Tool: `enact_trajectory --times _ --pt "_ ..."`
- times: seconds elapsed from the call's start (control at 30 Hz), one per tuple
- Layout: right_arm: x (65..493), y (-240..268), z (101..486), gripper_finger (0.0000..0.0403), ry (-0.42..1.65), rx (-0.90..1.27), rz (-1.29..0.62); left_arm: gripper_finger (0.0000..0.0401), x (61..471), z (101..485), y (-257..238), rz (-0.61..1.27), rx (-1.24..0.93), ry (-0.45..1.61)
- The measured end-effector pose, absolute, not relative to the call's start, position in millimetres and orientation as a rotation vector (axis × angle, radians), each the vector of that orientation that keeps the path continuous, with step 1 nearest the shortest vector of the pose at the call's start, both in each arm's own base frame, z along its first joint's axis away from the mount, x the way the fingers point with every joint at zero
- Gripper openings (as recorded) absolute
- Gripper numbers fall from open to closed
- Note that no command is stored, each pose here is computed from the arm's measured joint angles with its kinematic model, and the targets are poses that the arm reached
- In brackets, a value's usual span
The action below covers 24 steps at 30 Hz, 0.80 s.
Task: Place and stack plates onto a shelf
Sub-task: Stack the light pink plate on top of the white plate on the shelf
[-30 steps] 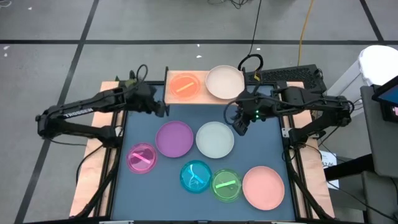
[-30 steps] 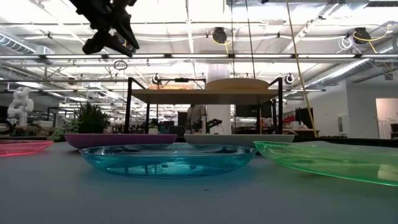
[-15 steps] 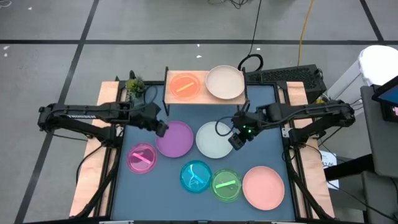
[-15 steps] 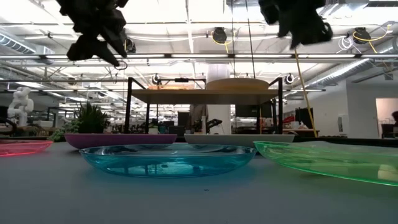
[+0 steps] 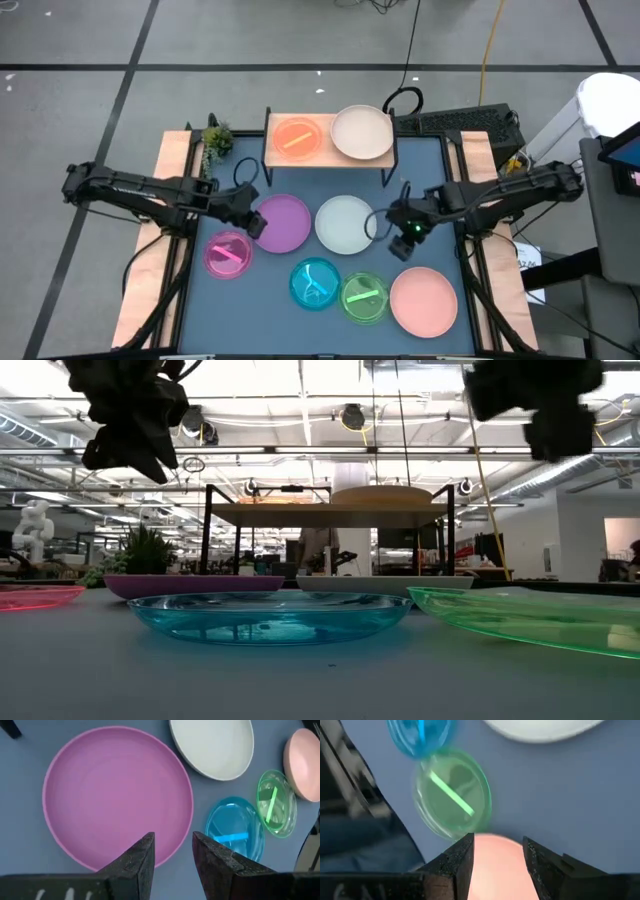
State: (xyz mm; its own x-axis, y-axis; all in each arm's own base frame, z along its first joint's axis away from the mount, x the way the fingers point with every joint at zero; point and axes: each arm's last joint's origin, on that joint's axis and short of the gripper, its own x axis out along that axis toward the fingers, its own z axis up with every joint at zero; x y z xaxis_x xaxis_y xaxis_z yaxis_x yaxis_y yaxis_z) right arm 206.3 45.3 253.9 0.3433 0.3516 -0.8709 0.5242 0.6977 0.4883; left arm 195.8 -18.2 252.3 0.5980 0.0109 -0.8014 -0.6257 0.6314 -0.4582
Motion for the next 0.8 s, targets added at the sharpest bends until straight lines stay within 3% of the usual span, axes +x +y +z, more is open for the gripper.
enact_trajectory --times 0.6,0.8 --pt "170.9 70.6 194.7 0.015 1.452 0.568 0.108 0.0136 194.9 254.8 -44.8 0.303 -0.776 0.86" --pt "160.0 71.9 176.6 0.0123 1.508 0.54 0.099 0.0136 195.0 254.8 -44.4 0.3 -0.752 0.858"
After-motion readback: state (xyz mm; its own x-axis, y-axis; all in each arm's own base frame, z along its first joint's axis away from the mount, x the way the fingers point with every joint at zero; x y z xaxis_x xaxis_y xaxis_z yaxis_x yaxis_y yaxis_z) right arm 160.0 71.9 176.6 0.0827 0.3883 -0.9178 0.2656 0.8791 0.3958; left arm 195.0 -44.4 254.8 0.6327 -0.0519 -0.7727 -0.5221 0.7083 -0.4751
